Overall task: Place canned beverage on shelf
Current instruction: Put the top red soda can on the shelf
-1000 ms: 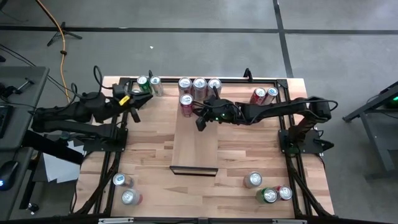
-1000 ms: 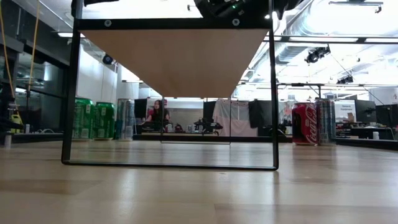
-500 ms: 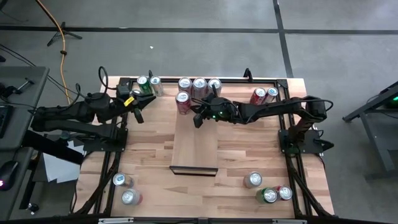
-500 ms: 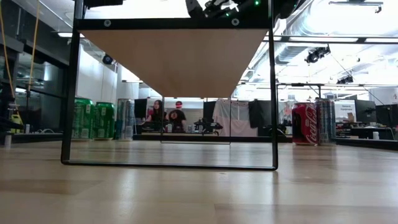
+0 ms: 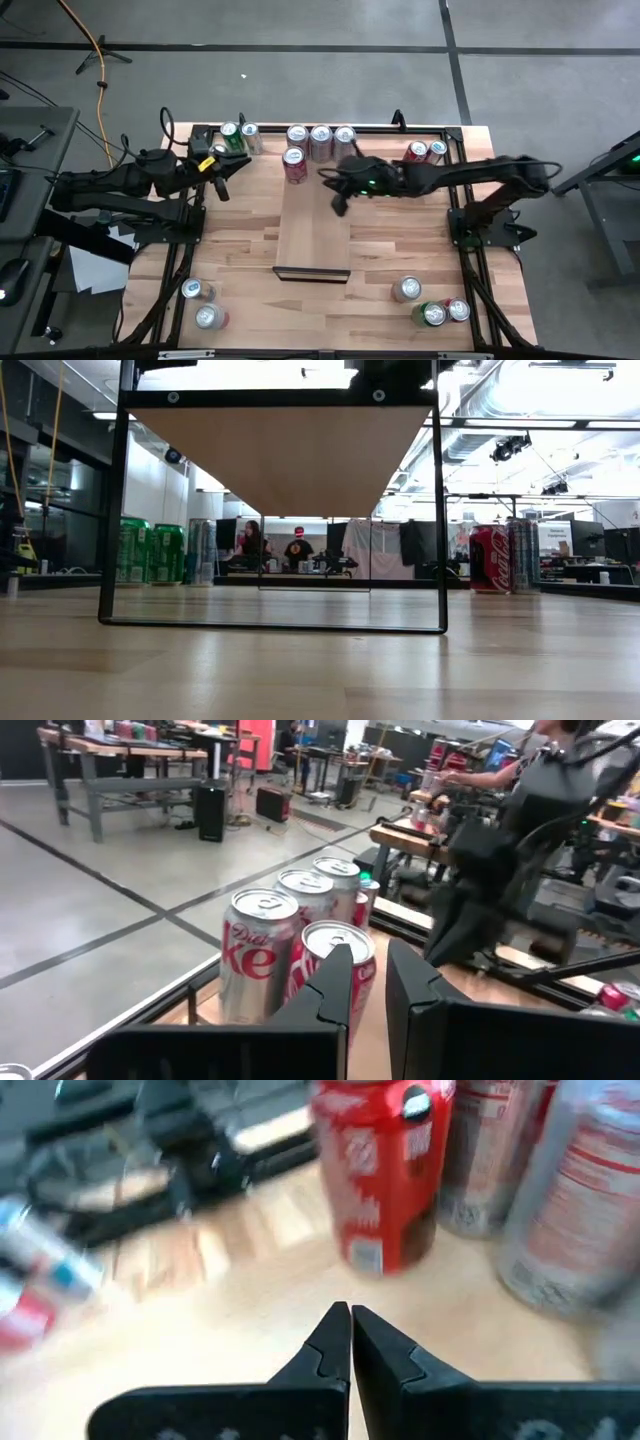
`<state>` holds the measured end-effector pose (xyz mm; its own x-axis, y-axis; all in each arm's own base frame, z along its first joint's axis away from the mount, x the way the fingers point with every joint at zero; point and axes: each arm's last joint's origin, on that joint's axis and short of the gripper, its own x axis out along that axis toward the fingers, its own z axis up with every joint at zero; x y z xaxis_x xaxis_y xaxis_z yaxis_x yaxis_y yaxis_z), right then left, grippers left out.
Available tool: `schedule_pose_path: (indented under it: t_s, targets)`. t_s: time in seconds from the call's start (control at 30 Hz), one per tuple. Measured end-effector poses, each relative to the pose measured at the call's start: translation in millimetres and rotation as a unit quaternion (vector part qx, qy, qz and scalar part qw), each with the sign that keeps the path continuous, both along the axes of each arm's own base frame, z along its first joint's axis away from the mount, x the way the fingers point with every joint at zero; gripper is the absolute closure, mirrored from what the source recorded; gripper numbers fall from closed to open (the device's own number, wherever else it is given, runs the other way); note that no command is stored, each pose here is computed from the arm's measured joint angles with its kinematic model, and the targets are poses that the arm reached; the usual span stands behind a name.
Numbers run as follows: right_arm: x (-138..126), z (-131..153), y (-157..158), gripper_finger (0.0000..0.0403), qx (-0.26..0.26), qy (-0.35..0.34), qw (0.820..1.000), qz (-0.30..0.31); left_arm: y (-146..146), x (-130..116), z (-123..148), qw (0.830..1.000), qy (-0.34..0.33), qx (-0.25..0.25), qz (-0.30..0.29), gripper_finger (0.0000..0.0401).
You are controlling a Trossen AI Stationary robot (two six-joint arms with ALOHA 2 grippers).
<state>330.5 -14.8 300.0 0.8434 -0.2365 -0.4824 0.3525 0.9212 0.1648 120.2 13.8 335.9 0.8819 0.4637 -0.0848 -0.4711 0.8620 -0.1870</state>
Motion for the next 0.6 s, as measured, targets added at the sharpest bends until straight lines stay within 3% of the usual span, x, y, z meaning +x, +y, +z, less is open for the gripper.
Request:
schedule_pose_path:
  t_s: [0.2,0.37,0.6]
  targets:
    - [-64,51,24,0.0403,-0.034,-0.012,0.999,0.036,-2,4,0,0.999,-0.002,-0.002,-0.036,0.0401]
    - [-110,79,38,0.0403,-0.05,-0.052,0.997,0.038,-4,10,7,0.996,-0.027,0.028,-0.083,0.0401]
    - [-132,93,49,0.0403,-0.065,-0.086,0.994,0.035,-6,21,11,0.992,-0.043,0.055,-0.105,0.0401]
